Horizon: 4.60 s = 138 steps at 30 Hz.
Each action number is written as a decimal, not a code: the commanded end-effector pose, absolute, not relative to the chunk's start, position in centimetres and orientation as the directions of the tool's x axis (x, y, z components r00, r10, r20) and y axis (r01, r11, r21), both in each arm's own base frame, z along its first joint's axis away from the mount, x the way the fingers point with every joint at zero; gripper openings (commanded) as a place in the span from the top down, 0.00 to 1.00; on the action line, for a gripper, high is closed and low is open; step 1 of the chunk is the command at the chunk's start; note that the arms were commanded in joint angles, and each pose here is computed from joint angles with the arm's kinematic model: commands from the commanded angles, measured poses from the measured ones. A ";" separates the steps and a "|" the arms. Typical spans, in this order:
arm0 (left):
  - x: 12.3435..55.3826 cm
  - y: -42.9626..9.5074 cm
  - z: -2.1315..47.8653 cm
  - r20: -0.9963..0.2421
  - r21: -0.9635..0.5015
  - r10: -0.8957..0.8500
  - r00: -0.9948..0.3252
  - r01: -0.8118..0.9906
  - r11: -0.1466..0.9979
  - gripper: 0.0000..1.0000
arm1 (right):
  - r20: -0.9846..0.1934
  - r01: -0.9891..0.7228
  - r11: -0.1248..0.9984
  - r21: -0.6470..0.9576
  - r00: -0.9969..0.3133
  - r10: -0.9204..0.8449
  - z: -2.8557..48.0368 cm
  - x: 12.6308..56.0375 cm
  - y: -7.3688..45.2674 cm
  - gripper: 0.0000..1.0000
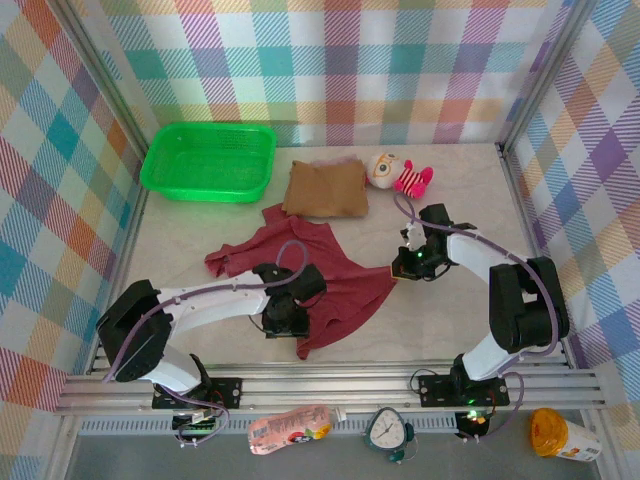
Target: Fold and stack the tank tops
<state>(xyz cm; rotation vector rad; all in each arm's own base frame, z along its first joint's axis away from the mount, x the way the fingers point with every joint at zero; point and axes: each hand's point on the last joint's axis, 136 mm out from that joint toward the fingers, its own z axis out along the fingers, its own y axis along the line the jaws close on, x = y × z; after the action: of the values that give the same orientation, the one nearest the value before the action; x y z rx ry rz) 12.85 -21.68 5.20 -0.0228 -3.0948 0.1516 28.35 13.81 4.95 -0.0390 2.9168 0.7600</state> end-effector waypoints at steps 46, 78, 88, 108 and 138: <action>25.6 -14.5 33.3 -0.377 0.424 0.446 -0.811 0.277 0.862 0.98 | -0.754 -0.449 0.721 0.527 -0.638 0.153 34.0 36.3 13.9 1.00; 45.6 -33.3 47.2 -0.818 0.533 0.570 0.075 0.470 0.704 0.97 | -0.981 -0.151 0.972 0.181 -0.103 0.166 53.2 33.9 -0.1 1.00; 46.7 -37.5 41.8 -0.763 0.566 0.634 0.128 0.605 0.560 0.96 | -0.934 -0.321 0.900 0.293 -0.298 0.198 44.6 26.5 5.4 1.00; 41.9 -18.5 15.7 -0.367 0.570 0.856 -0.365 0.638 0.517 0.82 | -0.508 -0.594 0.559 0.579 -0.799 -0.323 14.9 14.3 27.2 0.98; 35.7 -22.5 0.7 -0.221 -0.030 0.333 -0.917 0.348 0.937 0.79 | -0.477 -0.560 0.624 0.545 -0.819 -0.319 13.9 16.8 24.7 0.41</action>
<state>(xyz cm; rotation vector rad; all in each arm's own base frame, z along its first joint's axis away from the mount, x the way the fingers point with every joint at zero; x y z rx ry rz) 36.43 -24.30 2.17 -0.6944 -3.3429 0.2053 13.71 26.24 15.39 -0.9336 2.4461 1.0517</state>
